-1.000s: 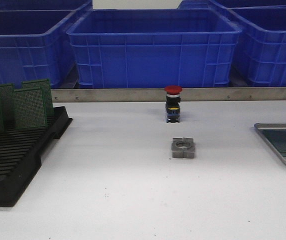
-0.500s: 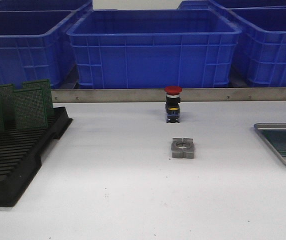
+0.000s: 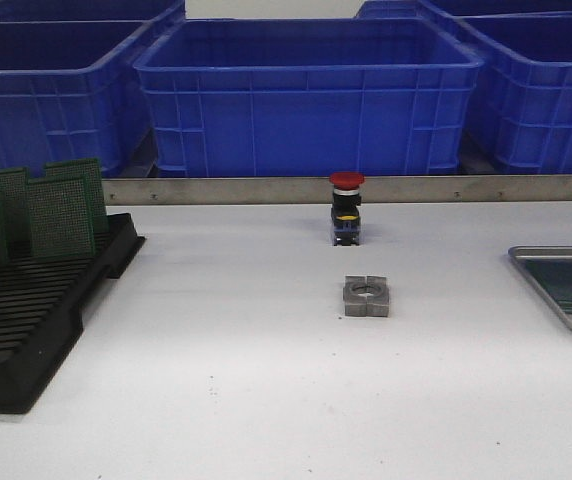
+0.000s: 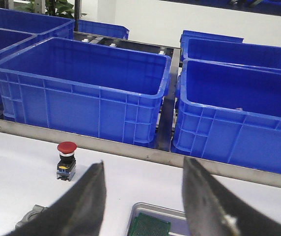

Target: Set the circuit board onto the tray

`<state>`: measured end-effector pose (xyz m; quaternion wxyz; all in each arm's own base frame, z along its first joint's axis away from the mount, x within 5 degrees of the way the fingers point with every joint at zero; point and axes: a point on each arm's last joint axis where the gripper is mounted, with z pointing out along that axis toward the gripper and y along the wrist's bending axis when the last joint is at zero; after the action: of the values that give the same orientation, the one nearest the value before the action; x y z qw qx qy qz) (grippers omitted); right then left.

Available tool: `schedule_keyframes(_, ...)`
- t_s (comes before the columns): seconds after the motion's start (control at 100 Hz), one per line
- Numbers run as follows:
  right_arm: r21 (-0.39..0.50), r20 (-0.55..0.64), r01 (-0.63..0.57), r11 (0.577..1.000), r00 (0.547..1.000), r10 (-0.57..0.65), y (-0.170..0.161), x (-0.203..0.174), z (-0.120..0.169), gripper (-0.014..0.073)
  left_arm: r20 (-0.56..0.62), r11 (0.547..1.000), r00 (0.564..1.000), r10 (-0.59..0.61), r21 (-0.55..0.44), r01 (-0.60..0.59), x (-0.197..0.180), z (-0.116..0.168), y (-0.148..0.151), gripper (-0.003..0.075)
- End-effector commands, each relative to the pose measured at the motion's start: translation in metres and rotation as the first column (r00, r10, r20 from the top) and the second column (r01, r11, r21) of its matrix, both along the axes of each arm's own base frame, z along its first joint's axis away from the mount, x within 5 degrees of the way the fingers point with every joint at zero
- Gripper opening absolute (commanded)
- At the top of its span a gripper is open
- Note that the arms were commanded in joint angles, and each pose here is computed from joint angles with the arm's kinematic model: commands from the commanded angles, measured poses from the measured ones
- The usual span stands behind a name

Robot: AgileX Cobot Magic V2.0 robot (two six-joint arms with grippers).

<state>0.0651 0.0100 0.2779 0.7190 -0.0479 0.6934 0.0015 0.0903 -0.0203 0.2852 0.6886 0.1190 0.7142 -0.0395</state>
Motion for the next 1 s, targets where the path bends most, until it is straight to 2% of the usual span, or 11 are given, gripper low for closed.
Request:
schedule_keyframes(0.0,0.017,0.048,0.05,0.999,0.998,-0.05,-0.0046,-0.0001,0.0103,0.0251,0.046,0.999,0.998,0.036,-0.034,-0.035,0.0005,0.0118,0.0031,0.0358)
schedule_keyframes(0.12,0.018,0.049,0.052,0.998,0.997,-0.053,-0.0048,-0.0001,0.0105,0.0051,0.046,0.999,0.998,0.036,-0.034,-0.035,0.0005,0.0118,0.0031,0.0146)
schedule_keyframes(0.22,0.018,0.052,0.057,0.998,0.997,-0.058,-0.0053,-0.0001,0.0107,-0.0077,0.046,0.999,0.998,0.036,-0.032,-0.035,0.0005,0.0118,0.0031,-0.002)
schedule_keyframes(0.99,0.018,0.052,0.057,0.998,0.997,-0.058,-0.0052,-0.0001,0.0107,-0.0069,0.046,0.999,0.998,0.036,-0.03,-0.035,0.0005,0.0118,0.0031,-0.0018)
